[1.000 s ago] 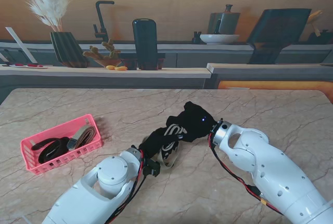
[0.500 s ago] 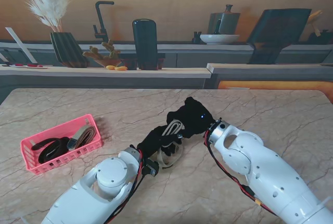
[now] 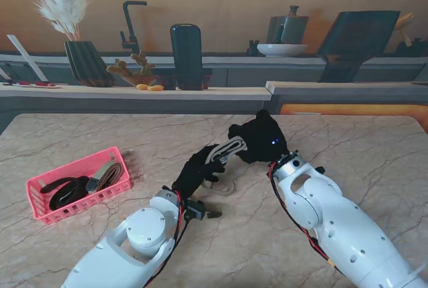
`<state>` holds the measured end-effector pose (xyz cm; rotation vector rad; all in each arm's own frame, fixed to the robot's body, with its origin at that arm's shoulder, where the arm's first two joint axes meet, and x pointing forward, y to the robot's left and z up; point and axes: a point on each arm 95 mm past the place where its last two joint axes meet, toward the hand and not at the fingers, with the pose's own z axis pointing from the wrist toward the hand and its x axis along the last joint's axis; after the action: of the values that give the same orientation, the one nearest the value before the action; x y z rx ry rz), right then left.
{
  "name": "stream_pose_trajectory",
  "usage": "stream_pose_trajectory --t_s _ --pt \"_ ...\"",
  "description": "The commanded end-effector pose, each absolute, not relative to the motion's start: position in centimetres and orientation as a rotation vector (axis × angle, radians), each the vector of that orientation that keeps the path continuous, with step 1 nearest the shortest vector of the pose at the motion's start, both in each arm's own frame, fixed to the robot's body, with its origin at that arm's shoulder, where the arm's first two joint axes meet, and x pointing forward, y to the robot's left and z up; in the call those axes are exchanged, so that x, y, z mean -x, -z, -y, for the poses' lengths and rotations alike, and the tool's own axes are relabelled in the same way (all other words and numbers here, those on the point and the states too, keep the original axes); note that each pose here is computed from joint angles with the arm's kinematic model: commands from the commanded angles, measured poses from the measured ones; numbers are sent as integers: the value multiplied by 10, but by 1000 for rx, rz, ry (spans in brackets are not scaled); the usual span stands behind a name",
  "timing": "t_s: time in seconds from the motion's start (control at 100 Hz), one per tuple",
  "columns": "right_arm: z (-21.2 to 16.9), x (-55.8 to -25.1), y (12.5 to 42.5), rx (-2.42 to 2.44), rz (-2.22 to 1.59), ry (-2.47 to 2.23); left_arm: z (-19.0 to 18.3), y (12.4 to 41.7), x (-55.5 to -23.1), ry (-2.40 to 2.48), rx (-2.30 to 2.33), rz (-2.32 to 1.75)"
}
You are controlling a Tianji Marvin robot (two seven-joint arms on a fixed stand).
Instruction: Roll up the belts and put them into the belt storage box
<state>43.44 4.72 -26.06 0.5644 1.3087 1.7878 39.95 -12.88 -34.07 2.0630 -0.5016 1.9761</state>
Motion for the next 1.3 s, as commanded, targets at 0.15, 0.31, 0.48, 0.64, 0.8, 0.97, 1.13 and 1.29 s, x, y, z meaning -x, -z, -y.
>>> stream_pose_trajectory --t_s 0.15,0.31,0.48,0.64,0.8,0.97,1.13,1.29 --pt "-48 -433 260 -575 -1210 -1780 145 341 -390 -1968 -2051 366" --pt "-52 -434 265 -637 -1123 -1786 152 343 -389 -1955 -2051 337" --pt "-55 -435 266 -657 -1059 -1779 152 348 -388 -1930 -2057 351" --pt "-53 -438 266 -690 -998 -1762 151 351 -387 -1930 -2057 377" --pt "-51 -439 265 -717 -947 -1747 150 354 -388 -1945 -2062 421" --pt "-47 -439 265 -731 -909 -1731 150 358 -390 -1965 -2083 463" --pt "-51 -439 269 -769 -907 -1745 158 359 -387 -1953 -2082 459" --pt "-63 -438 278 -825 -937 -1789 163 355 -386 -1988 -2070 427"
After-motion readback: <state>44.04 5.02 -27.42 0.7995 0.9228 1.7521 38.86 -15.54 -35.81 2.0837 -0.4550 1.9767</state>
